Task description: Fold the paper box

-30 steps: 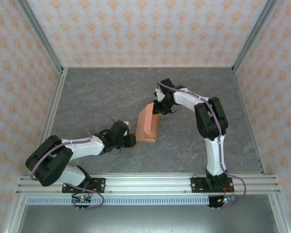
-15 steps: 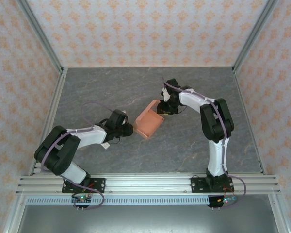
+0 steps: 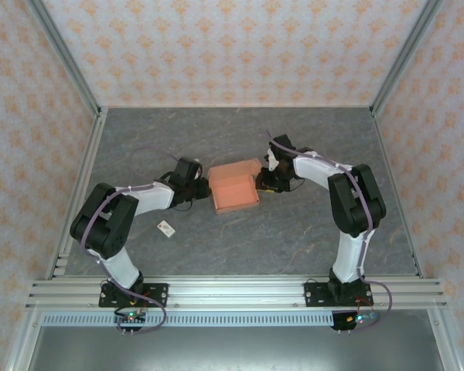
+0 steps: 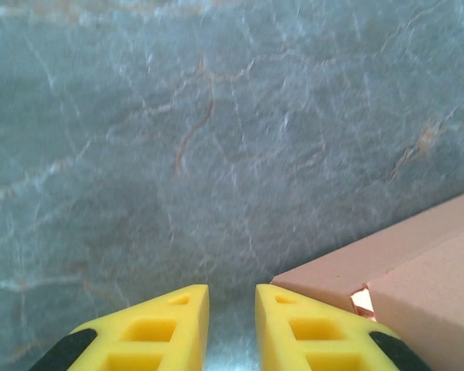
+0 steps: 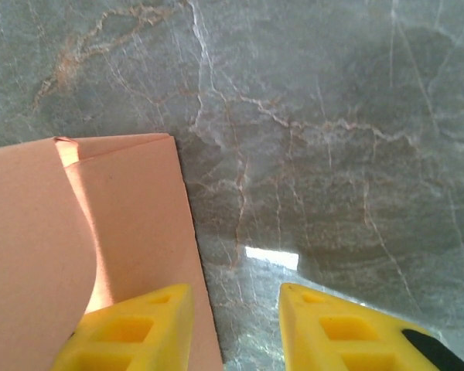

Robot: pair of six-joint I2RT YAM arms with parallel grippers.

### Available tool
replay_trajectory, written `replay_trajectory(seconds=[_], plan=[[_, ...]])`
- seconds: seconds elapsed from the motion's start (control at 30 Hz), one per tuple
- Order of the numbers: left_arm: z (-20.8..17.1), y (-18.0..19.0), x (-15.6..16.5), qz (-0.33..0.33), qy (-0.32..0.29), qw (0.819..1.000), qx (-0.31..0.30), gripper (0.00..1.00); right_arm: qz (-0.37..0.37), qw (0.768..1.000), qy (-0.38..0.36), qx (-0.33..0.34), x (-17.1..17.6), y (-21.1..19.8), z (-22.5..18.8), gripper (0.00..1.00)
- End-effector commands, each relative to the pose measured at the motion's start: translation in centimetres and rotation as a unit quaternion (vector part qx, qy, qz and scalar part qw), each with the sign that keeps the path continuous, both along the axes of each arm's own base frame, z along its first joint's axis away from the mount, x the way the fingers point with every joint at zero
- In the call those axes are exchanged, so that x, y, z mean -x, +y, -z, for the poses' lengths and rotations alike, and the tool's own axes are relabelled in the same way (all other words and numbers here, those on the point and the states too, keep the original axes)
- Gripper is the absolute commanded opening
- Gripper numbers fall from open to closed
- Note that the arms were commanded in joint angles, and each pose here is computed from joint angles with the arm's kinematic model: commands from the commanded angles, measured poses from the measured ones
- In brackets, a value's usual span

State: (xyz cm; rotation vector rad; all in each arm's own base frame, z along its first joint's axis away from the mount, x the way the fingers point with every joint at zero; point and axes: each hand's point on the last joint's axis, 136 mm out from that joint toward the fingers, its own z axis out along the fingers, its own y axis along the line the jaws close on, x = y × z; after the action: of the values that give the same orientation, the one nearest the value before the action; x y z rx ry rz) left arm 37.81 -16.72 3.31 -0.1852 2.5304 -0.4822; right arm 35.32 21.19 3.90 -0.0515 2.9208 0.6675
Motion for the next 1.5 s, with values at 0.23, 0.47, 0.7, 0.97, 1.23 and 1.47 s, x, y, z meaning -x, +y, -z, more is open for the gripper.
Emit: replay_trajectory(seconds=[0.23,0.47,0.7,0.97,1.23,1.47], plan=[[-0.1,2.3,-2.3,-0.007,-0.003,1.000,-0.030,0.24,0.023,0.999,-0.024,0.016,1.0,-1.0,-0.8,0.37],[0.1,3.9,-1.4,-0.015,0.000,0.999,-0.048,0.24,0.037,0.997,-0.048,0.045,0.8,-2.4,-1.4,0.41],[-2.8,5.6,-0.1,-0.038,-0.028,0.997,-0.057,0.31,0.070,0.989,-0.099,0.084,1.0,-4.9,-3.4,0.46],[-7.2,9.9,5.2,-0.101,-0.046,0.992,-0.063,0.50,-0.086,0.952,-0.290,0.042,6.8,3.0,-10.6,0.50],[-13.8,12.6,5.5,-0.137,-0.062,0.989,0.014,0.58,-0.211,0.918,-0.331,-0.055,12.2,17.8,-11.3,0.60],[-17.4,16.7,3.7,-0.183,-0.092,0.978,-0.024,0.67,-0.220,0.919,-0.324,-0.052,13.0,24.9,-7.3,0.66]])
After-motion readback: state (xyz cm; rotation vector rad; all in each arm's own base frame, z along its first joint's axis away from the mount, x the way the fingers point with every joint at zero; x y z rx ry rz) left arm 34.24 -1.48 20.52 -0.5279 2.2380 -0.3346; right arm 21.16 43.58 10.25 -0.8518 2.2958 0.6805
